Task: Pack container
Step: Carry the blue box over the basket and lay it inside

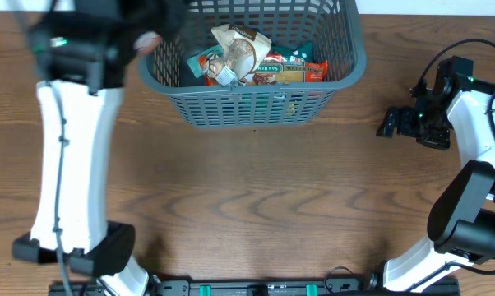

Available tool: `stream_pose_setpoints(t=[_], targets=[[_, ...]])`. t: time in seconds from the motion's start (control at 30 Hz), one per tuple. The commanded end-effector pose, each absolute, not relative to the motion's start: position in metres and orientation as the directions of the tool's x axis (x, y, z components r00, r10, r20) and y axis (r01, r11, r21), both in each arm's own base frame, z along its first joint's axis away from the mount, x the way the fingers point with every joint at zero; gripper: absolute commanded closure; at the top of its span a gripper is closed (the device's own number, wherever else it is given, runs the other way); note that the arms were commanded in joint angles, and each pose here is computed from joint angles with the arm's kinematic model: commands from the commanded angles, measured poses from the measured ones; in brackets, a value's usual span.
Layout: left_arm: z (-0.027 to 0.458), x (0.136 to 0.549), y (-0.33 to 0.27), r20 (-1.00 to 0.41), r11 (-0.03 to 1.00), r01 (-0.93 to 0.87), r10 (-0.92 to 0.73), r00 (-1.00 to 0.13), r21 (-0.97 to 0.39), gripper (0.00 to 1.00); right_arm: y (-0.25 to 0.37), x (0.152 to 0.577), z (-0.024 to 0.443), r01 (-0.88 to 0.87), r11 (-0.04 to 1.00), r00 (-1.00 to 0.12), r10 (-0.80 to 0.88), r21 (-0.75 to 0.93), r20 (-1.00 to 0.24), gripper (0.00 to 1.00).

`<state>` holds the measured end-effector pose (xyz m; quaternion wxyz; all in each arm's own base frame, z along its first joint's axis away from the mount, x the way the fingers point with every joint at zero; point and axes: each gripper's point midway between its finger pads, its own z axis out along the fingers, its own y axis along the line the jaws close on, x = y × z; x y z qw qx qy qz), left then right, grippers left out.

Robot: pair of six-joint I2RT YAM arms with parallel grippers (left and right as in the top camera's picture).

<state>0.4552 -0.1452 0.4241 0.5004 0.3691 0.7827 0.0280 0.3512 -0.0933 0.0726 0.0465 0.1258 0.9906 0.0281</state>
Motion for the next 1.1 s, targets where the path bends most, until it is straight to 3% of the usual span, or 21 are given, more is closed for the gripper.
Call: stream_pose_setpoints(t=[0.0, 0.2, 0.47, 0.57, 0.67, 0.77, 0.87, 1.07], targets=[[0.404, 0.470, -0.183, -0.644, 0.528, 0.632, 0.762, -0.058, 0.568, 0.94, -0.092, 0.351, 0.073, 0.226, 0.972, -0.969, 0.231, 0.063, -0.086, 0.01], [0.358, 0.483, -0.247, -0.664, 0.412, 0.758, 0.747, 0.038, 0.507, 0.94, -0.092, 0.350, 0.072, 0.226, 0.972, -0.970, 0.231, 0.063, -0.079, 0.01], [0.268, 0.506, -0.271, -0.620, 0.361, 0.844, 0.783, -0.044, 0.397, 0.92, -0.092, 0.350, 0.072, 0.226, 0.972, -0.970, 0.231, 0.063, -0.078, 0.01], [0.249, 0.509, -0.273, -0.606, 0.355, 0.858, 0.793, -0.065, 0.372, 0.69, -0.092, 0.350, 0.072, 0.226, 0.972, -0.970, 0.231, 0.063, -0.079, 0.01], [0.249, 0.510, -0.273, -0.606, 0.355, 0.857, 0.793, -0.065, 0.373, 0.61, -0.092, 0.350, 0.072, 0.226, 0.972, -0.970, 0.231, 0.063, -0.080, 0.01], [0.255, 0.508, -0.272, -0.610, 0.357, 0.853, 0.790, -0.059, 0.380, 0.43, -0.093, 0.353, 0.073, 0.226, 0.972, -0.969, 0.231, 0.062, -0.092, 0.01], [0.266, 0.505, -0.271, -0.624, 0.374, 0.846, 0.779, -0.064, 0.381, 0.01, -0.094, 0.359, 0.073, 0.225, 0.972, -0.966, 0.231, 0.061, -0.116, 0.01], [0.307, 0.494, -0.253, -0.662, 0.467, 0.797, 0.740, -0.116, 0.382, 0.02, -0.096, 0.381, 0.085, 0.181, 0.981, -0.960, 0.193, 0.075, -0.202, 0.01]])
